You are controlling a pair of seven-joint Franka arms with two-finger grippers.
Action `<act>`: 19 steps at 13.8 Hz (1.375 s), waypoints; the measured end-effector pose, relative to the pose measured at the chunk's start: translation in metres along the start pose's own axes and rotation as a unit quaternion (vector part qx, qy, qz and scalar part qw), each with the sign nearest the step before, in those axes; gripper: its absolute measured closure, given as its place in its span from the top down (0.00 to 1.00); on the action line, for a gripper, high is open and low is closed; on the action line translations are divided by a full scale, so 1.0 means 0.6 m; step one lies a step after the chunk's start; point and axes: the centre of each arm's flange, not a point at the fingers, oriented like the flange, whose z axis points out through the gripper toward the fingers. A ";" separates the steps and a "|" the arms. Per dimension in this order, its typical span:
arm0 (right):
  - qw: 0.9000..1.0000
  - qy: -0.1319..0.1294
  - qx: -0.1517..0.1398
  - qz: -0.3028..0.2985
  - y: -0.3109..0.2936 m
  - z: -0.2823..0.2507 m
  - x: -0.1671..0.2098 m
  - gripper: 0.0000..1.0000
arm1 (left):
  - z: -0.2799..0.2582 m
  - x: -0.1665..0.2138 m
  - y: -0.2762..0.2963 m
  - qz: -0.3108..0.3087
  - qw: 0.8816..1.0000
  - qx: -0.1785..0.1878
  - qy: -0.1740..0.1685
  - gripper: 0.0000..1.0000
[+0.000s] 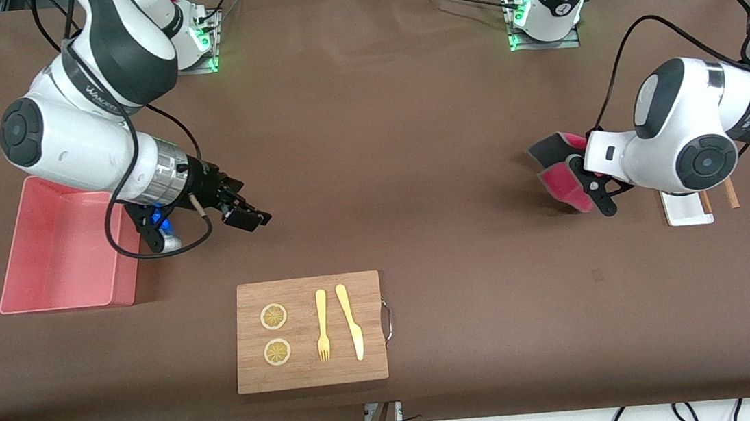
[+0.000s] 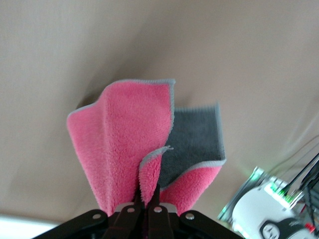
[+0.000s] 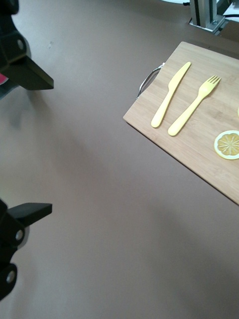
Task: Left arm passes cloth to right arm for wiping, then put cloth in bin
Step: 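Lift the cloth with the left gripper toward the right gripper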
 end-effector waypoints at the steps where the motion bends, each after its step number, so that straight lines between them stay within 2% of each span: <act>1: 1.000 -0.003 -0.004 0.005 -0.002 0.010 -0.006 1.00 | -0.016 0.015 0.013 -0.008 1.000 -0.012 0.024 0.03; 3: 1.000 -0.007 -0.006 0.022 -0.010 0.038 -0.014 1.00 | -0.045 0.056 0.053 -0.036 0.996 -0.045 0.071 0.03; 4: 0.999 -0.008 -0.001 0.035 -0.017 0.055 -0.020 1.00 | -0.058 0.081 0.080 -0.056 0.993 -0.056 0.084 0.03; 6: 0.998 -0.010 0.008 0.056 -0.031 0.091 -0.035 1.00 | -0.080 0.136 0.142 -0.108 0.986 -0.077 0.099 0.03; 8: 0.997 -0.020 0.004 0.070 -0.039 0.127 -0.058 1.00 | -0.098 0.179 0.198 -0.157 0.976 -0.099 0.111 0.03; 10: 0.996 -0.032 -0.009 0.086 -0.043 0.159 -0.088 1.00 | -0.118 0.204 0.222 -0.208 0.959 -0.129 0.142 0.03; 12: 0.994 -0.043 -0.024 0.101 -0.044 0.190 -0.119 1.00 | -0.133 0.219 0.223 -0.268 0.933 -0.167 0.176 0.03; 14: 0.991 -0.053 -0.037 0.113 -0.043 0.217 -0.140 1.00 | -0.138 0.235 0.224 -0.306 0.912 -0.188 0.197 0.03; 17: 0.989 -0.062 -0.047 0.125 -0.042 0.238 -0.152 1.00 | -0.130 0.268 0.245 -0.342 0.895 -0.202 0.204 0.03; 19: 0.988 -0.069 -0.053 0.126 -0.042 0.251 -0.164 1.00 | -0.125 0.281 0.255 -0.349 0.891 -0.206 0.205 0.03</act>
